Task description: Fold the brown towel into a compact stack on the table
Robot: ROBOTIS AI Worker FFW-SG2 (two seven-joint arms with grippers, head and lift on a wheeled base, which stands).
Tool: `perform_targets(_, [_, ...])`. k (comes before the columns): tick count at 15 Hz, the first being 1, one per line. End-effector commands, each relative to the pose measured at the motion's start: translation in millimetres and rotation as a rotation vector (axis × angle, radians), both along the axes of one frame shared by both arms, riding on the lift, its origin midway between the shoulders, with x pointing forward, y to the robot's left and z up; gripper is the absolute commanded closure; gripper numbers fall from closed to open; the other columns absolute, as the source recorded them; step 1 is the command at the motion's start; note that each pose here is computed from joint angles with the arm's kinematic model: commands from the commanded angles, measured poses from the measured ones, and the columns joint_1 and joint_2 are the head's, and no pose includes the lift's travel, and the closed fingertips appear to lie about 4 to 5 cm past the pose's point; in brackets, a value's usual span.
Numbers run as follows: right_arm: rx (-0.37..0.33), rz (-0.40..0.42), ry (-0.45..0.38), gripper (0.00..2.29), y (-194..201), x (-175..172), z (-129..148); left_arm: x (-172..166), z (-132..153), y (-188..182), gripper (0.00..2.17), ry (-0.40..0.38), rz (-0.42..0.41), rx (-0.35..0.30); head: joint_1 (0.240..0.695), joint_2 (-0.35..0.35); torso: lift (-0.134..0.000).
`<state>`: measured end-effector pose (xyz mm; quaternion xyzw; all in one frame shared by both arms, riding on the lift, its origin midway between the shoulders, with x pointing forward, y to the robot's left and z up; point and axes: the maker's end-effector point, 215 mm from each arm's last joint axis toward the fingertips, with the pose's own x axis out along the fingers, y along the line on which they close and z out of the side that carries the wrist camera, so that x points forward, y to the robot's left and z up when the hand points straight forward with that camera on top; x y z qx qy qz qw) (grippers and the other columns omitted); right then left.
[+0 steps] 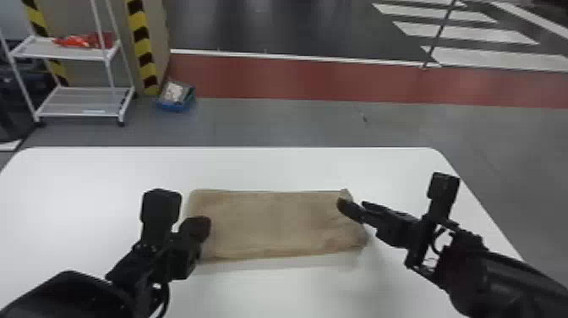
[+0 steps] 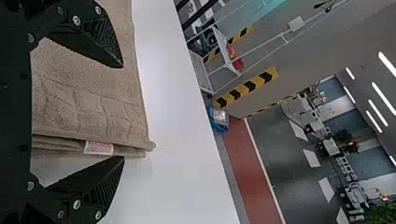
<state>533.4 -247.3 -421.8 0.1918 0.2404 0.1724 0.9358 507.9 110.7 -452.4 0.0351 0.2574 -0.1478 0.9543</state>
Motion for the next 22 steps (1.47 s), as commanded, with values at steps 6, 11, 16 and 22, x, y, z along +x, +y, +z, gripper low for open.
perform_targets(6, [-0.141,-0.012,0.038,0.25,-6,5,-16,5,-4,-2,1.85,0.007,-0.003,0.002,0.695,-0.148,-0.125])
perform_targets(11, [-0.152,-0.009,0.123,0.42,-5,3,-36,9,-4,-2,1.85,0.005,-0.003,0.0,0.695,-0.151,-0.125])
perform_targets(16, [-0.152,-0.001,0.172,0.55,-4,-8,-49,12,-3,-3,1.85,-0.001,-0.004,0.0,0.695,-0.148,-0.125])
perform_targets(22, [-0.097,0.029,0.172,1.12,11,-7,-38,12,-2,-5,1.85,0.0,-0.007,-0.001,0.695,-0.147,-0.125])
